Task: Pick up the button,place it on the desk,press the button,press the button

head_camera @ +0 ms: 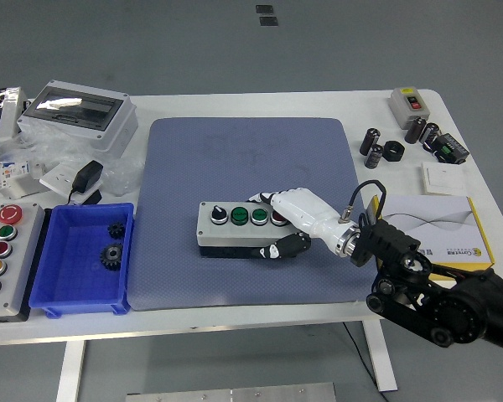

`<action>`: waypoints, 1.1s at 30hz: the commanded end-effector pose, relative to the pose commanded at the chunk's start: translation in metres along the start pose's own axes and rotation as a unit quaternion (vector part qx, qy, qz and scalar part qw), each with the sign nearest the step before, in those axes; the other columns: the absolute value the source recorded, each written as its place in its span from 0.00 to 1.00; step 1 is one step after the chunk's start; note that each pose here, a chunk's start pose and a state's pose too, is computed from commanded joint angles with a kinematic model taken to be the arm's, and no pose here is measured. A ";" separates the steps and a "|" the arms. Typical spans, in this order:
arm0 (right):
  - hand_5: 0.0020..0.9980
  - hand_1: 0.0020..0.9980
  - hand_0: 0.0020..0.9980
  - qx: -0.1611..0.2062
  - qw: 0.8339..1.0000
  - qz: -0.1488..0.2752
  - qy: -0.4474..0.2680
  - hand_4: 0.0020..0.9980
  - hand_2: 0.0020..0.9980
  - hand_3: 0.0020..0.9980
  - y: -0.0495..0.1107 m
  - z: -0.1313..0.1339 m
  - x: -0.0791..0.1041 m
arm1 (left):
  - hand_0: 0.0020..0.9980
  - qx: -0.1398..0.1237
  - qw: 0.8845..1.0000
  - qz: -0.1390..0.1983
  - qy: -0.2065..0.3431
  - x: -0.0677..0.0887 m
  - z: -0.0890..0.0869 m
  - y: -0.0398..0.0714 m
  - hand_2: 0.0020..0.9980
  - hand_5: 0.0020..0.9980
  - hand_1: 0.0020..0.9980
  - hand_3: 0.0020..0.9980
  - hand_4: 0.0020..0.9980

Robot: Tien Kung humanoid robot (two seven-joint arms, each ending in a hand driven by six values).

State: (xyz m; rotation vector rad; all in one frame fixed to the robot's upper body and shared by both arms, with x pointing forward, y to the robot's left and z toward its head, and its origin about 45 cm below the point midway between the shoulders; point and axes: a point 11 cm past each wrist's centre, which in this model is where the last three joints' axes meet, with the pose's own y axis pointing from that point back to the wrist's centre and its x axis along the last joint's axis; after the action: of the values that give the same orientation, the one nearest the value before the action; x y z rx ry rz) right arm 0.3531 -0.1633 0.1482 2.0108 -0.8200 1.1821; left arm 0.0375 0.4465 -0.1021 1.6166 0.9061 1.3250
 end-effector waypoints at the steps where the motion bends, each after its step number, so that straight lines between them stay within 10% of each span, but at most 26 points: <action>1: 0.00 0.58 0.46 -0.001 1.000 -0.001 -0.001 0.40 0.61 0.68 0.000 0.000 0.000 | 0.60 0.000 1.000 0.000 0.000 0.000 0.000 0.000 0.54 0.20 0.60 0.61 0.65; 3: 0.00 0.58 0.46 -0.002 1.000 -0.003 -0.002 0.40 0.61 0.68 0.000 0.001 0.001 | 0.60 0.000 1.000 0.000 0.000 0.000 0.000 0.000 0.54 0.20 0.60 0.61 0.65; 4: 0.00 0.70 0.71 -0.003 1.000 -0.004 -0.003 0.49 0.69 0.71 0.000 0.001 0.001 | 0.60 0.000 1.000 0.000 0.000 0.000 0.000 0.000 0.54 0.20 0.60 0.61 0.65; 9: 0.00 0.70 0.71 -0.009 1.000 -0.013 -0.025 0.49 0.69 0.71 0.001 0.003 0.003 | 0.60 -0.001 1.000 0.001 0.000 0.001 0.000 0.000 0.54 0.20 0.60 0.61 0.65; 10: 0.00 0.80 0.85 -0.010 0.999 -0.014 -0.030 0.60 0.82 0.84 0.002 0.003 0.003 | 0.60 -0.001 1.000 0.001 0.000 0.001 0.000 0.000 0.53 0.20 0.60 0.61 0.65; 33: 0.01 0.89 0.93 -0.013 0.975 -0.059 -0.215 0.68 0.92 0.92 0.014 0.003 0.027 | 0.60 0.000 1.000 0.002 -0.005 0.002 0.000 0.000 0.53 0.20 0.60 0.61 0.65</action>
State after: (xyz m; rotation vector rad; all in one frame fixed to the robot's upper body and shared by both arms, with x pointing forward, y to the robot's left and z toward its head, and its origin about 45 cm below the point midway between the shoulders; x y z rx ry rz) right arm 0.3542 -0.1787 0.1741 2.2951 -0.8978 0.6722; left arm 0.0378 0.4480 -0.1015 1.6243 0.8986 1.3184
